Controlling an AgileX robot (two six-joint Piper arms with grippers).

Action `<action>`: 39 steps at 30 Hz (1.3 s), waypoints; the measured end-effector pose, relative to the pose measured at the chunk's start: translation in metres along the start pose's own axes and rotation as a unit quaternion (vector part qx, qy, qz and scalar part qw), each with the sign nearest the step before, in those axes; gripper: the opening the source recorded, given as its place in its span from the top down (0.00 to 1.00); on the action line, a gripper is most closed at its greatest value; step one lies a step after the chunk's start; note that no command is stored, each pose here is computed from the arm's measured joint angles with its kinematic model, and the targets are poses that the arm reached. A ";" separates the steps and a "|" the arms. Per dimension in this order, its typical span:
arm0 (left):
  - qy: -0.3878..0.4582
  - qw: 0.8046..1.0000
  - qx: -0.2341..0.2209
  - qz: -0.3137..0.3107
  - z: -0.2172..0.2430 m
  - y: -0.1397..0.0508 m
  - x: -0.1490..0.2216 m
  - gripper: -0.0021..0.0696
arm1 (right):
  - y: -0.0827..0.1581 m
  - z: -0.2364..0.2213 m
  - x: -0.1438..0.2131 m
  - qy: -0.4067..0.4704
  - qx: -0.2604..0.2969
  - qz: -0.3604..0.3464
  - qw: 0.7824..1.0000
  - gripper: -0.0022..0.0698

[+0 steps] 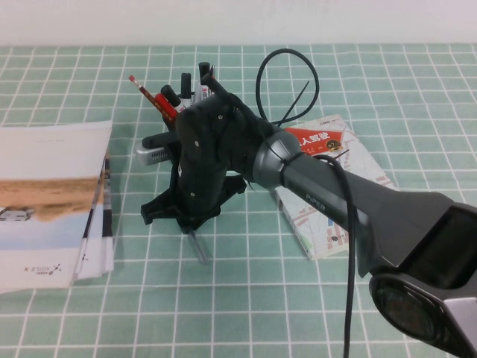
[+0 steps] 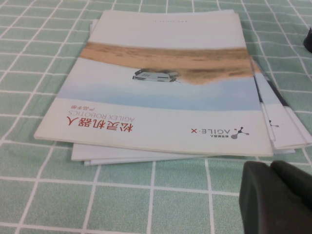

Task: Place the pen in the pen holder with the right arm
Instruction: Pick up the pen on the table, then place the pen onto the pen holder

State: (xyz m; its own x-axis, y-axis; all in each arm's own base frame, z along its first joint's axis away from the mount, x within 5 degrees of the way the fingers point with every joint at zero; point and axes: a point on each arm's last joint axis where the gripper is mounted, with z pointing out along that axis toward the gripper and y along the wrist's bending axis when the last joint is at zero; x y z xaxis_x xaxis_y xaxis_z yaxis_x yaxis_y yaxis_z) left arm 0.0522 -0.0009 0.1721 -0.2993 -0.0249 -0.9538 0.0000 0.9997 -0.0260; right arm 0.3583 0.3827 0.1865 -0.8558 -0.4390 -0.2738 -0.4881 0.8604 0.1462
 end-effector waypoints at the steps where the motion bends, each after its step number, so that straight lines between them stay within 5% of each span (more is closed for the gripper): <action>1: 0.000 1.000 0.000 0.000 0.000 0.000 0.000 0.98 | 0.000 0.000 0.000 0.001 0.000 -0.002 1.000 0.88; 9: 0.000 1.000 0.000 0.000 0.000 0.000 0.000 0.98 | 0.003 -0.007 0.007 0.019 -0.011 -0.019 1.000 0.91; 15: 0.000 1.000 0.000 0.000 0.000 0.000 0.000 0.98 | -0.003 -0.056 0.030 0.028 0.014 -0.036 0.999 0.91; 22: 0.000 1.000 0.000 0.000 0.000 0.000 0.000 0.98 | -0.009 -0.126 0.045 -0.157 -0.021 -0.060 0.986 0.91; 26: 0.000 1.000 0.000 0.000 0.000 0.000 0.000 0.98 | -0.016 -0.127 0.045 -0.293 -0.040 -0.082 0.952 0.91; 33: 0.000 1.000 0.000 0.000 0.000 0.000 0.000 0.98 | -0.036 -0.111 0.030 -0.540 -0.077 -0.091 0.833 0.91; 36: 0.000 1.000 0.000 0.000 0.000 0.000 0.000 0.98 | -0.044 -0.103 0.023 -0.607 -0.072 -0.096 0.786 0.91; 39: 0.000 1.000 0.000 0.000 0.000 0.000 0.000 0.98 | -0.049 -0.089 0.014 -0.635 -0.062 -0.091 0.765 0.91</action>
State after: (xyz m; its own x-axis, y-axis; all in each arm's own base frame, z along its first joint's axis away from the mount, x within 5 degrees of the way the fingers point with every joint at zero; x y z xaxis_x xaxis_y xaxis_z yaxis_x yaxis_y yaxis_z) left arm 0.0522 -0.0009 0.1721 -0.2993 -0.0249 -0.9538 0.0000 0.9997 -0.0260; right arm 0.3553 0.3112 0.2599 0.0456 0.1235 -0.9913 -0.6591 0.7494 0.0630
